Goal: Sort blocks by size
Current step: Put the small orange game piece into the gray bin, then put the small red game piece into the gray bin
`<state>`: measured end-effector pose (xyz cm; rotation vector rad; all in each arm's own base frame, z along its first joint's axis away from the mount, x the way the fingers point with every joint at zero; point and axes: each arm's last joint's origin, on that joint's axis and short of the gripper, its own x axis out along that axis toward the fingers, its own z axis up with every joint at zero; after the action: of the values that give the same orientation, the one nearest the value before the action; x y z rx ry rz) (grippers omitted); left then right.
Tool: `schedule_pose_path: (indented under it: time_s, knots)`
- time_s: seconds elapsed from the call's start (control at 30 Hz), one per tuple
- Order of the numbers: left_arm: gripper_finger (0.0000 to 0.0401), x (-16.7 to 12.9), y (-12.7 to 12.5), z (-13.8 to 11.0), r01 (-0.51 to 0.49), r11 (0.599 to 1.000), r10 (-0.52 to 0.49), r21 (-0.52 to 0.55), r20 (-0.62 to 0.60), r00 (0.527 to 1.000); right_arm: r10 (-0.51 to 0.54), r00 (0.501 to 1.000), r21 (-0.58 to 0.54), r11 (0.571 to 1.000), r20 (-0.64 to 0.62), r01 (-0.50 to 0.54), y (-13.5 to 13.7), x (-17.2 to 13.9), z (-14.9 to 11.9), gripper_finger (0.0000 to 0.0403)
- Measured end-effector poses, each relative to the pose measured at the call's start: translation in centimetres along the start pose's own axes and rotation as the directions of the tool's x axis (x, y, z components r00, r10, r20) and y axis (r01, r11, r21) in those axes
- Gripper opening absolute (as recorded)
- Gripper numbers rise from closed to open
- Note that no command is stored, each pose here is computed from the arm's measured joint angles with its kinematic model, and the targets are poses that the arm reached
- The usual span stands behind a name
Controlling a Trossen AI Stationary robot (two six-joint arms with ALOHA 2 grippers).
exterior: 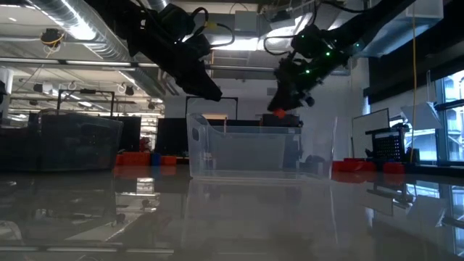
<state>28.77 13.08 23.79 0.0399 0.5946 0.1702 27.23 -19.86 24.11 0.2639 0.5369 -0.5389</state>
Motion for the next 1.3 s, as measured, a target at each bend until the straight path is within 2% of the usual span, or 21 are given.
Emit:
schedule_pose_path:
  time_s: [0.2,0.4,0.67,0.87,1.0,1.1,1.3]
  knots:
    - [0.0223,0.0,0.0,0.0,-0.001,1.000,0.001,0.002,0.002,1.000,0.036,0.996,-0.027,0.999,0.086,-0.034,0.2,2.3,0.0,0.0157]
    - [0.0223,0.0,0.0,0.0,0.000,1.000,0.000,0.002,0.002,1.000,-0.017,0.990,-0.021,1.000,0.137,0.020,-0.1,3.5,-0.1,0.0176]
    - [0.0223,0.0,0.0,0.0,0.000,1.000,0.000,0.004,0.002,1.000,-0.020,0.992,-0.002,1.000,0.123,0.020,-0.1,3.5,-0.2,0.0242]
    - [0.0223,0.0,0.0,-0.1,0.001,1.000,-0.001,-0.002,-0.005,1.000,-0.028,1.000,-0.061,0.998,-0.005,0.027,0.1,1.7,0.6,0.0277]
    - [0.0223,0.0,0.0,-0.1,0.002,1.000,-0.002,-0.004,-0.006,1.000,-0.116,0.986,-0.074,0.991,-0.123,0.107,0.2,-0.8,1.4,0.0280]
    - [0.0223,0.0,0.0,-0.1,0.002,1.000,-0.002,-0.004,-0.006,1.000,-0.230,0.951,-0.094,0.972,-0.205,0.215,0.0,-2.7,1.4,0.0280]
    - [0.0223,0.0,0.0,-0.1,0.001,1.000,-0.001,-0.004,-0.006,1.000,-0.466,0.816,-0.146,0.884,-0.342,0.443,-0.6,-5.0,0.2,0.0280]
